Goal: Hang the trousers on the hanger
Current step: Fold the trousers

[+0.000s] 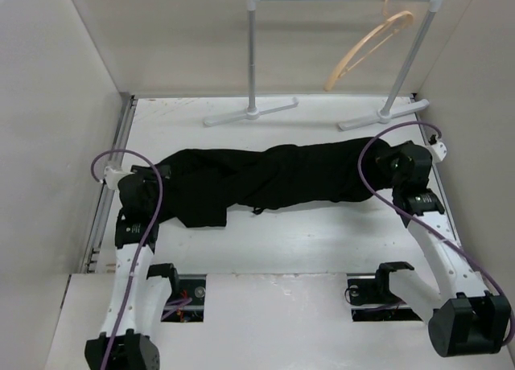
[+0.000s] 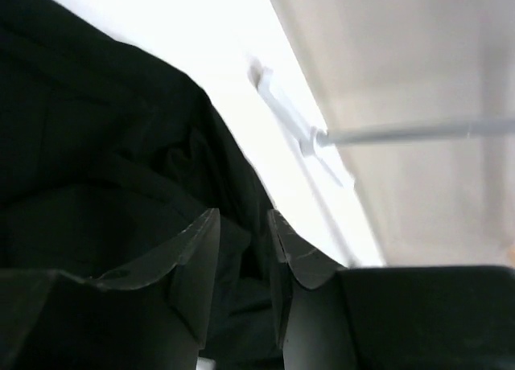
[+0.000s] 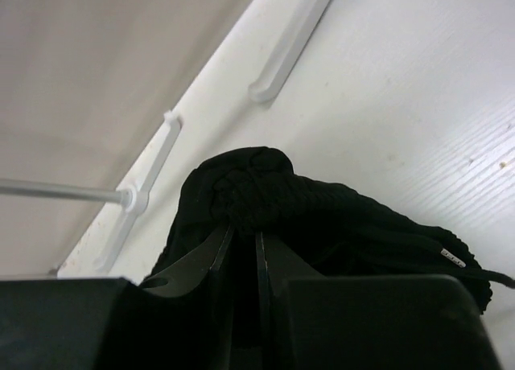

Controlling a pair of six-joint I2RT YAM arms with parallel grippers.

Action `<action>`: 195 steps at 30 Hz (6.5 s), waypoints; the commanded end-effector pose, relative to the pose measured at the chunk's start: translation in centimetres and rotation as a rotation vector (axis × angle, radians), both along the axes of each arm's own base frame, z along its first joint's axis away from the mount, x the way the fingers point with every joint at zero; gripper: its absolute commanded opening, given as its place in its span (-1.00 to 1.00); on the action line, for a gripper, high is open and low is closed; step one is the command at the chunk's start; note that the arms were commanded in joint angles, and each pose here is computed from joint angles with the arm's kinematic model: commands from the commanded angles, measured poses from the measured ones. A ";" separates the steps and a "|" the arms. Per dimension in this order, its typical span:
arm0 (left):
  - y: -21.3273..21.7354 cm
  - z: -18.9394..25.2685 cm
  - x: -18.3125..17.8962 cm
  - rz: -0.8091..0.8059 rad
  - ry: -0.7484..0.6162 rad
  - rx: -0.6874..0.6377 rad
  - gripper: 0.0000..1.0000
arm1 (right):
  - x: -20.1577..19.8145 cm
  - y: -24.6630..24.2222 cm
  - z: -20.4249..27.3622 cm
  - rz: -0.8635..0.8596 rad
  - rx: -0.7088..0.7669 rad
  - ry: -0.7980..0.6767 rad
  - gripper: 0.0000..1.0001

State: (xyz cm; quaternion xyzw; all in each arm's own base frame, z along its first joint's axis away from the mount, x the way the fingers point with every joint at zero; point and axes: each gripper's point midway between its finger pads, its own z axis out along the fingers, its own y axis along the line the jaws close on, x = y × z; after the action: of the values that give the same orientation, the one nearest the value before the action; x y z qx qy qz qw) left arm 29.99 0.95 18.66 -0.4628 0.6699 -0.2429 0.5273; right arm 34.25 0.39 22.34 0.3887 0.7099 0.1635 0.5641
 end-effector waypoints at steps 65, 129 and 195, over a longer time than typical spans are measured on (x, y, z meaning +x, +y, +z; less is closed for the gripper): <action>5.4 3.4 -0.4 0.264 0.277 0.381 0.19 | -8.1 -3.7 -3.5 -0.154 0.086 -0.052 -0.71; 16.6 10.5 15.7 0.492 0.190 0.321 -0.97 | -8.9 -5.5 0.2 -0.192 -0.033 -0.142 0.87; 2.6 -12.7 -4.3 0.184 0.412 0.073 0.37 | -7.7 1.6 -9.8 0.007 -0.135 0.144 0.38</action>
State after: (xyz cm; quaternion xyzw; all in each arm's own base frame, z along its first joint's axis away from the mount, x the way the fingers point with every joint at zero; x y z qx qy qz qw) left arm 24.92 4.84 7.47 -0.5340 0.7204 -0.0334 0.4414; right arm 26.81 2.63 13.54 0.3384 0.7593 0.1017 0.5465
